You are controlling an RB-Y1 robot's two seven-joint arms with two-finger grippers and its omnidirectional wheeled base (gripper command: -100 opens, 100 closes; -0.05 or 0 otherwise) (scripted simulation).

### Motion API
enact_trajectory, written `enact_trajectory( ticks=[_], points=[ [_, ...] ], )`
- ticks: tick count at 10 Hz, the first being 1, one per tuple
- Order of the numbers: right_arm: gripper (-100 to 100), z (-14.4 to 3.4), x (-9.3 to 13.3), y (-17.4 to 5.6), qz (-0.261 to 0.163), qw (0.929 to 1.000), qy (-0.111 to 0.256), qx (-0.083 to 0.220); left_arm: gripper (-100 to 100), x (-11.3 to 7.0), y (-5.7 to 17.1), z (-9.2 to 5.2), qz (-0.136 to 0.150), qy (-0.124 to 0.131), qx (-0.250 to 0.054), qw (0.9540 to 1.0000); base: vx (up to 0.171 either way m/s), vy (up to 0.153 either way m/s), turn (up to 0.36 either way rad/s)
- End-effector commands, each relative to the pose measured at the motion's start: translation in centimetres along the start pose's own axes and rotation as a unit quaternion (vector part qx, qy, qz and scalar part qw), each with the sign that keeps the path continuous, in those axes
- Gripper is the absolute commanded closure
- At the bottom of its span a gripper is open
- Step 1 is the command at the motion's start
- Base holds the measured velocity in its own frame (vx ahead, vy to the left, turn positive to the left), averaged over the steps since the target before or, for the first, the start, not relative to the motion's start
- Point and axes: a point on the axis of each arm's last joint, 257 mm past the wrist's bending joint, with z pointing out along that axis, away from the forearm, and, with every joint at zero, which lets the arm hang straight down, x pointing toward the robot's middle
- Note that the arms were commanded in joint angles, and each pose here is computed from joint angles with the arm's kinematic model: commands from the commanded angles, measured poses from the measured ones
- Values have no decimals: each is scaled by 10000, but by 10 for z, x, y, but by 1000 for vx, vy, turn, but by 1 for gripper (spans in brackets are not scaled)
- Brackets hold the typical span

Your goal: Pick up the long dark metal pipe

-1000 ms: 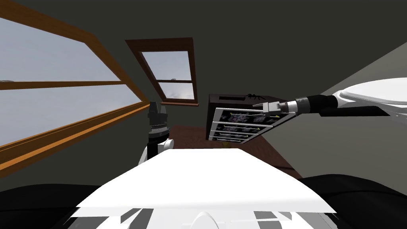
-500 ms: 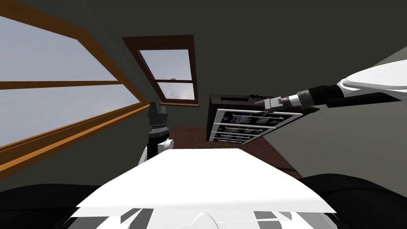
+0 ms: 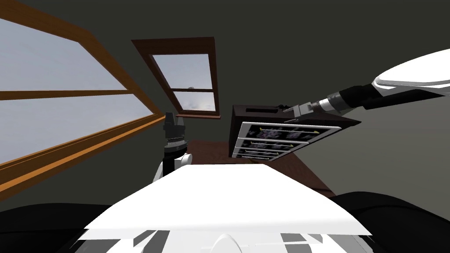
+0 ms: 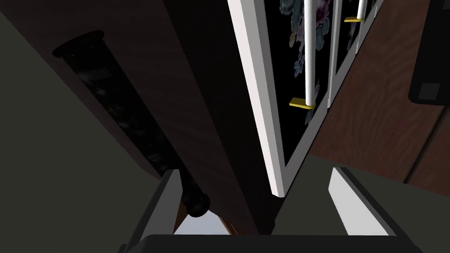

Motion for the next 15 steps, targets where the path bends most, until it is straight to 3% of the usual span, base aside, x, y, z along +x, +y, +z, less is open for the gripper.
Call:
enact_trajectory(
  ticks=[1,7,13,14,15],
  points=[
    [-100,1,-4,-8,-151,9998,153,-44,0,0,0,0,0,0,0,10000,74,46,-10],
    [-100,8,0,-37,-570,9944,873,-196,0,0,0,0,0,0,0,10000,92,32,-1],
    [-100,22,-2,-47,-826,9885,1213,-366,0,0,0,0,0,0,0,10000,90,30,1],
    [0,22,-2,-47,-835,9883,1220,-368,0,0,0,0,0,0,1,10000,9,3,2],
    [-100,22,6,-48,-690,9885,1299,-344,0,0,0,0,0,0,1,10000,-45,-23,233]
  ],
)
